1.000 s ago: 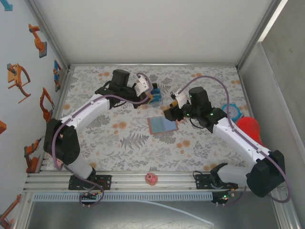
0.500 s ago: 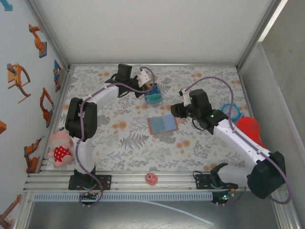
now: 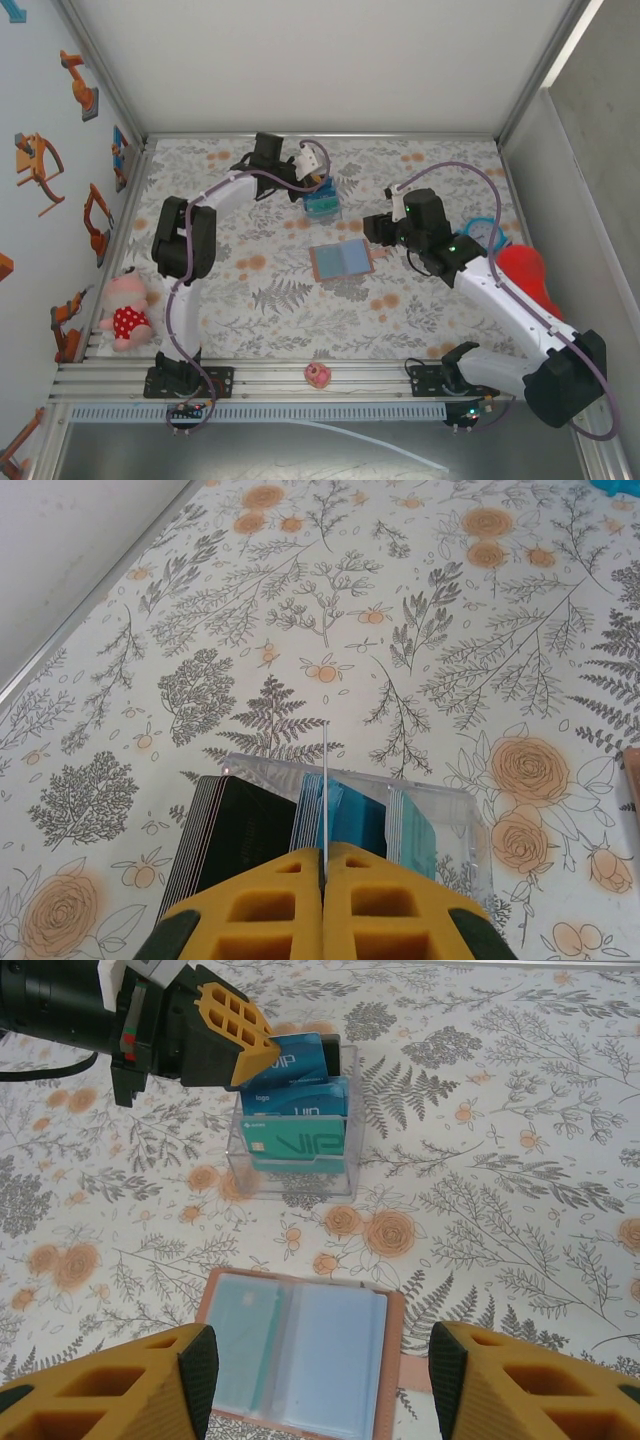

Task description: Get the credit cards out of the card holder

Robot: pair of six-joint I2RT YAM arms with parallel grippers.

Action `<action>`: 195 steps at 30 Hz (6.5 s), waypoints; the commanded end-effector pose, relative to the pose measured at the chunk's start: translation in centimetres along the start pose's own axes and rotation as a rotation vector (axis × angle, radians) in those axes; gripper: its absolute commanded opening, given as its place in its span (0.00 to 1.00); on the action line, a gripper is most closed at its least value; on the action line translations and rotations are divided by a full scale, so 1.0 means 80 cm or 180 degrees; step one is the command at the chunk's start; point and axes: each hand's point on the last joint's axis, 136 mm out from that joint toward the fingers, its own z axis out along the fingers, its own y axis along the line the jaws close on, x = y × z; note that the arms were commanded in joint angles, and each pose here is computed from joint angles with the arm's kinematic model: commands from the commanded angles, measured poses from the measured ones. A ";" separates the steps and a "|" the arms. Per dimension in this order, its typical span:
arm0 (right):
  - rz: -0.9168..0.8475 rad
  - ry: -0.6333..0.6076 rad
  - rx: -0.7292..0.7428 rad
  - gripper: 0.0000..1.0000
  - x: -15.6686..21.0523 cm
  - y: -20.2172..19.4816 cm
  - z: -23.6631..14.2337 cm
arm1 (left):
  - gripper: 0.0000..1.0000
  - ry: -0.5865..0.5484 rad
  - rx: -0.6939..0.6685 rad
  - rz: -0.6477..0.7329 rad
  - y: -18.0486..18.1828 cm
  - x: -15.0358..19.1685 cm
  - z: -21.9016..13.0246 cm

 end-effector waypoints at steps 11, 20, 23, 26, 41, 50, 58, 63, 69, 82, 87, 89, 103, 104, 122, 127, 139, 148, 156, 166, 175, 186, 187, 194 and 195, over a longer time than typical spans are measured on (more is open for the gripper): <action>0.0037 -0.0045 0.0109 0.58 0.000 -0.009 -0.011 | 0.00 -0.0051 0.0137 0.0052 0.003 0.003 0.015; 0.0032 -0.0011 0.0062 0.58 0.004 -0.006 -0.008 | 0.00 -0.0158 0.0083 0.0195 0.000 -0.010 0.002; 0.0031 0.0010 0.0020 0.58 0.007 -0.004 -0.005 | 0.00 -0.0277 -0.0008 0.0295 0.005 -0.027 -0.007; 0.0031 0.0048 0.0011 0.57 0.011 -0.003 -0.001 | 0.00 -0.0377 -0.0054 0.0382 0.008 -0.044 -0.018; 0.0055 0.0066 0.0006 0.57 0.013 -0.003 0.000 | 0.00 -0.0361 0.0417 0.0255 -0.021 -0.026 -0.018; 0.0059 0.0049 0.0021 0.57 0.013 -0.005 -0.003 | 0.00 -0.0315 0.0433 0.0160 -0.011 -0.010 -0.007; 0.0053 0.0046 0.0030 0.57 0.013 -0.005 -0.004 | 0.00 -0.0224 0.0430 0.0094 -0.004 0.009 0.004; 0.0056 0.0055 0.0020 0.57 0.015 -0.005 -0.004 | 0.00 -0.0180 0.0369 0.0090 0.005 0.016 0.007; 0.0067 0.0056 -0.0006 0.58 0.017 -0.004 -0.003 | 0.04 -0.0154 0.0356 0.0072 0.006 0.022 0.011; 0.0077 0.0088 -0.0065 0.57 0.018 0.000 0.003 | 0.26 -0.0242 0.0243 0.0110 0.007 -0.003 -0.004; 0.0084 0.0206 -0.0070 0.50 0.028 0.001 0.010 | 0.26 -0.0379 0.0054 0.0128 0.002 -0.028 -0.031; 0.0076 0.0268 -0.0079 0.48 0.034 0.003 0.014 | 0.26 -0.0481 -0.0099 0.0089 0.002 -0.041 -0.047; -0.0431 0.1077 0.0058 0.46 0.108 0.062 0.072 | 0.97 -0.0942 -0.1588 -0.1392 -0.015 -0.033 -0.196; -0.0475 0.1158 0.0054 0.46 0.116 0.068 0.079 | 0.97 -0.0977 -0.1673 -0.1507 -0.020 -0.029 -0.208; -0.0841 0.1894 0.0180 0.49 0.187 0.106 0.156 | 0.97 -0.1297 -0.2258 -0.2455 -0.087 0.032 -0.298; -0.0859 0.1944 0.0236 0.50 0.194 0.102 0.167 | 0.97 -0.1224 -0.2246 -0.2489 -0.094 0.039 -0.298; -0.0746 0.2060 0.0268 0.49 0.223 0.081 0.177 | 0.97 -0.1202 -0.2165 -0.2507 -0.100 0.039 -0.295; -0.0505 0.1987 0.0195 0.40 0.217 0.063 0.171 | 0.97 -0.1182 -0.2121 -0.2389 -0.103 0.028 -0.294; -0.0507 0.1901 0.0007 0.10 0.204 0.069 0.164 | 0.97 -0.1076 -0.2168 -0.2135 -0.107 0.015 -0.284; -0.0392 0.1711 -0.0568 0.09 0.198 0.097 0.113 | 0.97 -0.0870 -0.2450 -0.2114 -0.116 0.010 -0.258; -0.0286 0.1688 0.0069 0.27 0.212 0.049 0.113 | 0.97 -0.0716 -0.2376 -0.2128 -0.130 0.010 -0.216; 0.0007 0.1554 0.0671 0.29 0.203 -0.008 0.105 | 0.97 -0.0083 -0.2253 -0.2015 -0.142 0.047 -0.162; 0.0034 0.1563 0.0690 0.29 0.204 -0.012 0.105 | 0.97 -0.0017 -0.2215 -0.1996 -0.145 0.051 -0.157; 0.0273 0.1580 0.0746 0.30 0.206 -0.038 0.097 | 0.97 0.0454 -0.1924 -0.1902 -0.167 0.083 -0.121; 0.0287 0.1553 0.0722 0.31 0.203 -0.036 0.094 | 0.97 0.0502 -0.1872 -0.1882 -0.172 0.086 -0.116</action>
